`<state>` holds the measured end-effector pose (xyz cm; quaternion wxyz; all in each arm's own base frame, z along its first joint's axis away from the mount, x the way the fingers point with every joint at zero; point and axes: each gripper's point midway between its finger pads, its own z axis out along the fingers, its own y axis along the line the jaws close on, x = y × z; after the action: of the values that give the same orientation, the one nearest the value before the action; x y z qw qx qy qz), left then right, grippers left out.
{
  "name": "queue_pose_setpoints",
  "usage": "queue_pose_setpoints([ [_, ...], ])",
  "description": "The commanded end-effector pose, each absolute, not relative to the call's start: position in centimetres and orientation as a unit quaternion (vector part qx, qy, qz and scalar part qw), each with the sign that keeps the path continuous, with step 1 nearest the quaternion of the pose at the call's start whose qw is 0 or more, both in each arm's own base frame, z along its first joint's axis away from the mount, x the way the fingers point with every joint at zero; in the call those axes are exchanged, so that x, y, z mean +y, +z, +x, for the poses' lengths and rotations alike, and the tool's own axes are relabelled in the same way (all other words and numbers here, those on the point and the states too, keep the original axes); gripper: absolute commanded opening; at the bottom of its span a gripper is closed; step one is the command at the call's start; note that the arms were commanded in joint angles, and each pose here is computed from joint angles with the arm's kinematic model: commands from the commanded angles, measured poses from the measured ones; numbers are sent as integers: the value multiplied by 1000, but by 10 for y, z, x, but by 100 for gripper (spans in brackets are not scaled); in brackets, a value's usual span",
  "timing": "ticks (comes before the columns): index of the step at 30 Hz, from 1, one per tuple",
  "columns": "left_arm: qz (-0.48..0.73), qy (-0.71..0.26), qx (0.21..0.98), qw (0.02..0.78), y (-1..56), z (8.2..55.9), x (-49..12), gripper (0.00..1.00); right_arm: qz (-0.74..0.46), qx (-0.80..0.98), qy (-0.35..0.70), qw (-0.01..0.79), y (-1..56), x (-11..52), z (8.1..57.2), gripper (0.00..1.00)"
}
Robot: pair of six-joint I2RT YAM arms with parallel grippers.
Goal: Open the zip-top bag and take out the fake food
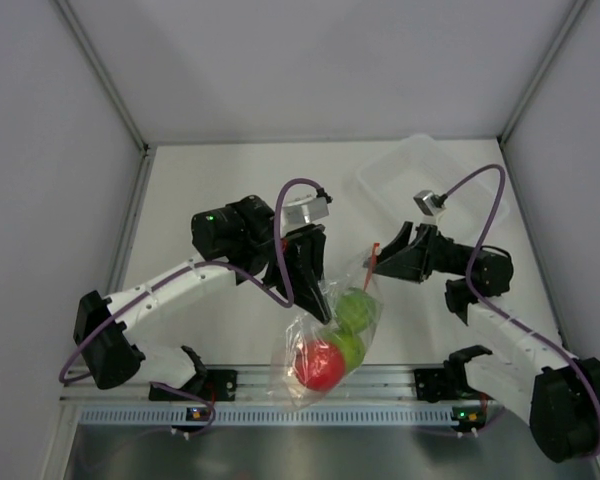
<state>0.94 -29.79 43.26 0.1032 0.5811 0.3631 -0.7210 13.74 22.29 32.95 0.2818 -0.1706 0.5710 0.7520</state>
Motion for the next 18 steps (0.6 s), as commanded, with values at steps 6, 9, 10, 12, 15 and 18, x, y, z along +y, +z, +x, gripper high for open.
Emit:
queue_pose_setpoints([
  [6, 623, -698, 329, 130, 430, 4, -289, 0, -326, 419, 739, 414, 376, 217, 90, 35],
  [9, 622, -699, 328, 132, 430, 3, -288, 0, -324, 410, 739, 425, 382, 216, 91, 32],
  [10, 623, -699, 326, 135, 431, 2, -287, 0, -322, 407, 740, 427, 385, 216, 91, 31],
  [12, 624, -698, 323, 138, 432, 1, -286, 0, -323, 405, 739, 431, 385, 216, 92, 24],
  [15, 626, -698, 318, 143, 434, -2, -283, 0, -319, 406, 737, 437, 382, 217, 96, 5],
  [18, 626, -697, 319, 141, 434, -3, -281, 0, -306, 414, 738, 437, 377, 219, 106, 0],
])
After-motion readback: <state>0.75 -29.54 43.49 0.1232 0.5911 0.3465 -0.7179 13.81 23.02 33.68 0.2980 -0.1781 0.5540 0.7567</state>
